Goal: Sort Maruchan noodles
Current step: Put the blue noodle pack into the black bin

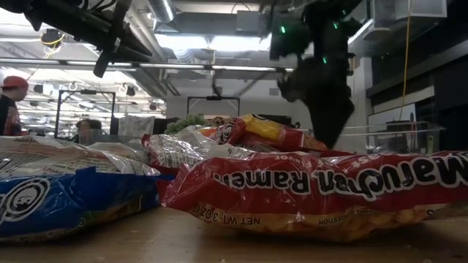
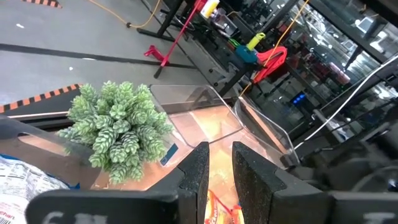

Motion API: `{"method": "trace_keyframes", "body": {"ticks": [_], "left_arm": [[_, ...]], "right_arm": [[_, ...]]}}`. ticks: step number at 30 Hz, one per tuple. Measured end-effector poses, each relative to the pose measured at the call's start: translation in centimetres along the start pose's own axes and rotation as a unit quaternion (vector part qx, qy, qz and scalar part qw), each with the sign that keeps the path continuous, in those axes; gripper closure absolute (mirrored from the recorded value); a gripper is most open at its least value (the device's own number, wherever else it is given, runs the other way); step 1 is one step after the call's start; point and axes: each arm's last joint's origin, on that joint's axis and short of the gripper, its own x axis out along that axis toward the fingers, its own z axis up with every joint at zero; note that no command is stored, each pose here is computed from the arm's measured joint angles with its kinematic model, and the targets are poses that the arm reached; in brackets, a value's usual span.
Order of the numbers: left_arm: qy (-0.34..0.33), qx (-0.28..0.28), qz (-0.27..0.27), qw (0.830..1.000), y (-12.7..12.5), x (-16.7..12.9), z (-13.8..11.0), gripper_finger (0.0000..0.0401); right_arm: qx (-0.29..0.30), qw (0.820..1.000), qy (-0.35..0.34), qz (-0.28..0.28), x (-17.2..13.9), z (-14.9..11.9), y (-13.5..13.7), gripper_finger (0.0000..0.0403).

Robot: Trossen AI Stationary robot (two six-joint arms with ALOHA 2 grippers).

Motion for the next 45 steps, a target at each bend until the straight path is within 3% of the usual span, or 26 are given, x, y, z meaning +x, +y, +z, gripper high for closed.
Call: {"method": "trace_keyframes", "body": {"ticks": [3,6,13,26,30,41,45], "left_arm": [[-0.002,0.000,0.002,1.000,0.0,0.0,0.0,0.0337],[-0.007,0.000,0.009,1.000,0.0,0.0,0.0,0.0337],[-0.009,0.000,0.012,1.000,0.1,0.0,0.1,0.0337],[-0.009,-0.005,0.011,1.000,0.1,0.0,0.1,0.0337],[-0.009,-0.005,0.011,1.000,0.1,0.0,0.1,0.0337],[-0.009,-0.005,0.011,1.000,0.1,0.0,0.1,0.0337],[-0.009,-0.005,0.011,1.000,0.1,0.0,0.1,0.0337]], "right_arm": [[0.033,0.999,-0.017,-0.031,1.2,-0.4,-0.7,0.0103],[0.048,0.998,-0.035,-0.024,1.6,-0.3,-0.6,0.0079],[0.110,0.991,-0.029,-0.071,2.5,-1.2,-1.4,0.0066],[0.162,0.986,-0.049,-0.002,5.2,-2.2,-1.9,0.0074],[0.161,0.985,-0.058,0.024,5.2,-1.8,-1.6,0.0123],[0.128,0.988,-0.076,0.044,4.0,-0.6,-0.7,0.0350],[0.104,0.991,-0.071,0.040,3.0,0.0,-0.2,0.0395]]}}
